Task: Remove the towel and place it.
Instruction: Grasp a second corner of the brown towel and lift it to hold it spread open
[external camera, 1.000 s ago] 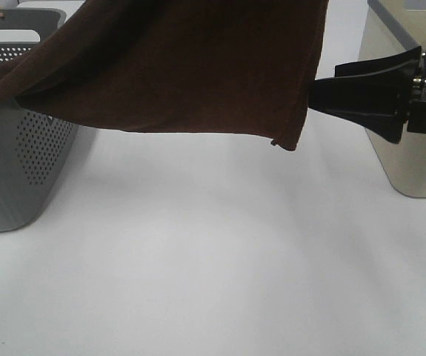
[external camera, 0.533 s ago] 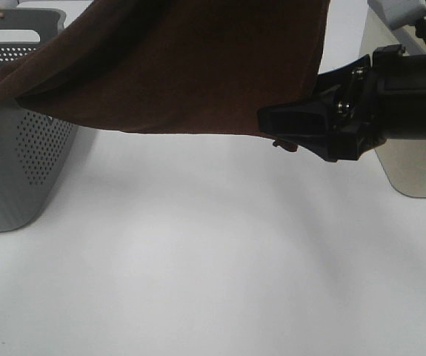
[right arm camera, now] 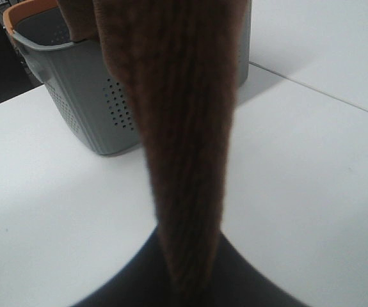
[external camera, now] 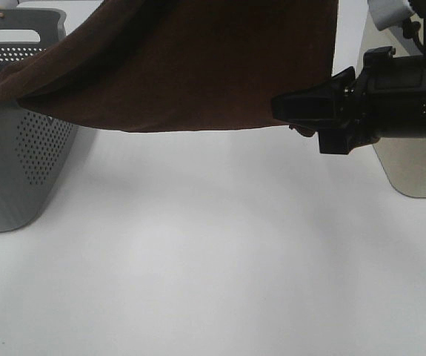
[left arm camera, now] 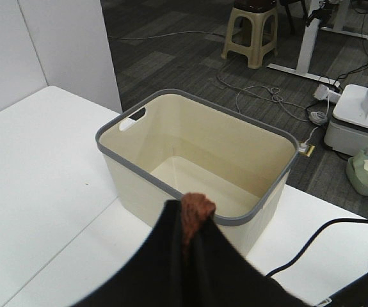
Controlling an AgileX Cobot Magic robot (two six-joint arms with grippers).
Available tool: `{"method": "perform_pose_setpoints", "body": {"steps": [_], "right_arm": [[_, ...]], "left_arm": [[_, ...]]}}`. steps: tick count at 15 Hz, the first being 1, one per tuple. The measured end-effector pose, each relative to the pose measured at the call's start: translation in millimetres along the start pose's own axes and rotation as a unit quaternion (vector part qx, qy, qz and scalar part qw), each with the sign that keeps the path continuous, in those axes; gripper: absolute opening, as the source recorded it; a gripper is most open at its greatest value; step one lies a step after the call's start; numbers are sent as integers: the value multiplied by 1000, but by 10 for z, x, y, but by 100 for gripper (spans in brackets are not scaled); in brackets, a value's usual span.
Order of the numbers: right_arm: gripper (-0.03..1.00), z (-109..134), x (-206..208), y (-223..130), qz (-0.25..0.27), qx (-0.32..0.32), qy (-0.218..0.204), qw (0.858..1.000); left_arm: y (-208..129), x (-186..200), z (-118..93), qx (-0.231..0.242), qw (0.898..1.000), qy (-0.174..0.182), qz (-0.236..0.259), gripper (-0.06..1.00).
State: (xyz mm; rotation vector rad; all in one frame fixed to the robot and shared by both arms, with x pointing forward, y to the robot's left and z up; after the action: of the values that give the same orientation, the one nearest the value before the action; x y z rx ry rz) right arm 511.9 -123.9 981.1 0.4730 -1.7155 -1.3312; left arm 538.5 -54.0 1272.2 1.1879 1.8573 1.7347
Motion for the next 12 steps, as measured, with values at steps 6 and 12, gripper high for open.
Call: {"method": "perform_pose_setpoints", "body": {"steps": [6, 12], "right_arm": [[0, -52, 204, 60, 128, -145, -17, 981], [0, -746, 1063, 379, 319, -157, -248, 901]], "left_arm": [[-413, -475, 730, -38, 978, 194, 60, 0], [-717, -883, 860, -48, 972, 213, 84, 0]]}}
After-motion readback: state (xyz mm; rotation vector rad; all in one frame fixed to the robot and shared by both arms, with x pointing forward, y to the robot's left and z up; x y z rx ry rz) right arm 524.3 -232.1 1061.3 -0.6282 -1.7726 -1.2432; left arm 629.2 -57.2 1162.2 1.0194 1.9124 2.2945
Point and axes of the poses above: a point on each arm's last joint axis where the gripper is mounted, x pointing back along that axis away from the gripper, z along the wrist's bending axis when the last joint is at zero, y = z × x, the point moved 8 cm from there along -x, pointing out along that axis toward the gripper, and after that the axes turned 12 degrees about x, right-handed, at the moved point
